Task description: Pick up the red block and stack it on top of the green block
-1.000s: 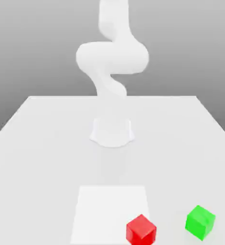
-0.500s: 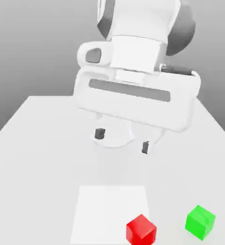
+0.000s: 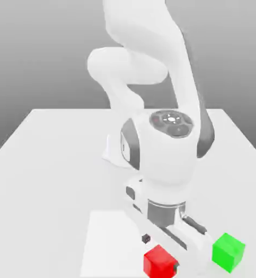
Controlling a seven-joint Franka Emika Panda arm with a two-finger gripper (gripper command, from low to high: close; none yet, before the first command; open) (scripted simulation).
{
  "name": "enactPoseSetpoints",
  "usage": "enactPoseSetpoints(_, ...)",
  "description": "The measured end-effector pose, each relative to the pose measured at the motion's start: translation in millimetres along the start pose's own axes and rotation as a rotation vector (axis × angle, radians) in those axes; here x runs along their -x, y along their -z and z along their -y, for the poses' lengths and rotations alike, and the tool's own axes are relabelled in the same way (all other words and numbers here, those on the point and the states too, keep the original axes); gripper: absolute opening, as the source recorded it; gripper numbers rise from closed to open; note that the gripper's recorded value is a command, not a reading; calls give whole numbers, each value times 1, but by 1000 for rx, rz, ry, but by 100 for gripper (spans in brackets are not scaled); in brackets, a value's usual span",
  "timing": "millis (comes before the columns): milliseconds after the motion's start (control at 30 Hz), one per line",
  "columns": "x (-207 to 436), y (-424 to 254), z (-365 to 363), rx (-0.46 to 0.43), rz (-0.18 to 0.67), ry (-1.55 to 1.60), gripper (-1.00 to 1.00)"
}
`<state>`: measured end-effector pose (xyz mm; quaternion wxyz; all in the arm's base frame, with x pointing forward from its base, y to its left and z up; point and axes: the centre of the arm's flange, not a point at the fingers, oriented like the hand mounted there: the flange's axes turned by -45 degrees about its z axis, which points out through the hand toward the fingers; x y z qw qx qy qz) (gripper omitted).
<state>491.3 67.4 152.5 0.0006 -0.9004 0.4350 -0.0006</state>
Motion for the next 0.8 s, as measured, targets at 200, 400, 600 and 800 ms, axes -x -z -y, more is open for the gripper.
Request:
enactPoseSetpoints(200, 0, -2, 0, -2, 0, -1, -100)
enactPoseSetpoints(400, 29, 63, 17, -2, 0, 42, -100)
enactPoseSetpoints(600, 142, 74, 62, -3, 0, 200, -100)
enactPoseSetpoints(800, 149, 38, 63, -2, 0, 208, 100)
